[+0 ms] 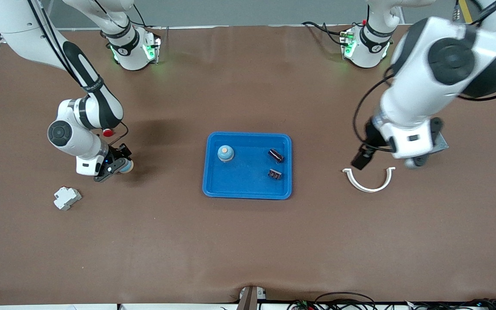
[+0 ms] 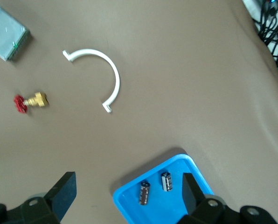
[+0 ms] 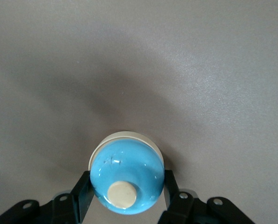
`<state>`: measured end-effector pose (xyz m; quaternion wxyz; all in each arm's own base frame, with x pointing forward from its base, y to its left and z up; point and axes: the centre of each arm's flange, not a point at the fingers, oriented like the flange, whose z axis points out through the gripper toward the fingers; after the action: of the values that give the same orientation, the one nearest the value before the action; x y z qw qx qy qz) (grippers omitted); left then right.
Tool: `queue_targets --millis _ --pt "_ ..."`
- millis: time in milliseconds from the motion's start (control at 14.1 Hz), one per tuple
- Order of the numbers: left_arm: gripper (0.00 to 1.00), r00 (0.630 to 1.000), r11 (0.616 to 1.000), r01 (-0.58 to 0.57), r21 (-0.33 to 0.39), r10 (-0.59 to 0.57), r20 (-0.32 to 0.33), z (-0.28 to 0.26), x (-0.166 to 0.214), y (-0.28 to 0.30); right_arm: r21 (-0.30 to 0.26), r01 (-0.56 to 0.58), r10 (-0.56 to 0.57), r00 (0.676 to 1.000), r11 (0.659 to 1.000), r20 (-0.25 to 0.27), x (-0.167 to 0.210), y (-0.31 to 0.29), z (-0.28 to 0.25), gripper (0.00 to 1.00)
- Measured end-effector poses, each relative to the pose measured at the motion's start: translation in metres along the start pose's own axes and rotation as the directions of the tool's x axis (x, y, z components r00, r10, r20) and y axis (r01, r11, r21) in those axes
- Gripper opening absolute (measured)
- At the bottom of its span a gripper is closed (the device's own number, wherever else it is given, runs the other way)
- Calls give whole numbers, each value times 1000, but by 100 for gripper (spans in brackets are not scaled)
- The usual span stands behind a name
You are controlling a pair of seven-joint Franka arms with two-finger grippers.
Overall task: Place electrolytic capacitor and blue bell in tray
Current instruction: 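Lift the second bell with the right gripper while the left gripper withdraws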
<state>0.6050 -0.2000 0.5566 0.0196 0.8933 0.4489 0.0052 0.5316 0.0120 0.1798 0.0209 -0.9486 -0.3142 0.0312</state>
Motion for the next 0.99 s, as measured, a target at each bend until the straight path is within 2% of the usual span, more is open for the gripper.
queue_targets --millis 212,424,565,707,848,990 --pt "100 996 996 -87 -11 87 3 -19 52 -22 -1 0 0 1000 1000 -2 2 1 -1 65" --pt "100 977 976 -209 63 206 53 -18 74 -44 14 -12 12 1000 1000 23 4 1 -5 65" --pt "100 960 957 -274 93 266 85 -15 71 -48 28 -73 72 996 997 57 12 -4 -16 65" --pt "100 945 942 -321 97 312 95 -14 71 -50 18 -163 161 984 987 81 32 -26 -40 65" --pt "100 940 932 -341 121 335 70 -15 75 -52 -4 -246 245 964 969 106 57 -60 -69 65" --pt "100 928 918 -371 141 369 47 -17 80 -54 -2 -332 330 937 943 119 81 -88 -96 65"
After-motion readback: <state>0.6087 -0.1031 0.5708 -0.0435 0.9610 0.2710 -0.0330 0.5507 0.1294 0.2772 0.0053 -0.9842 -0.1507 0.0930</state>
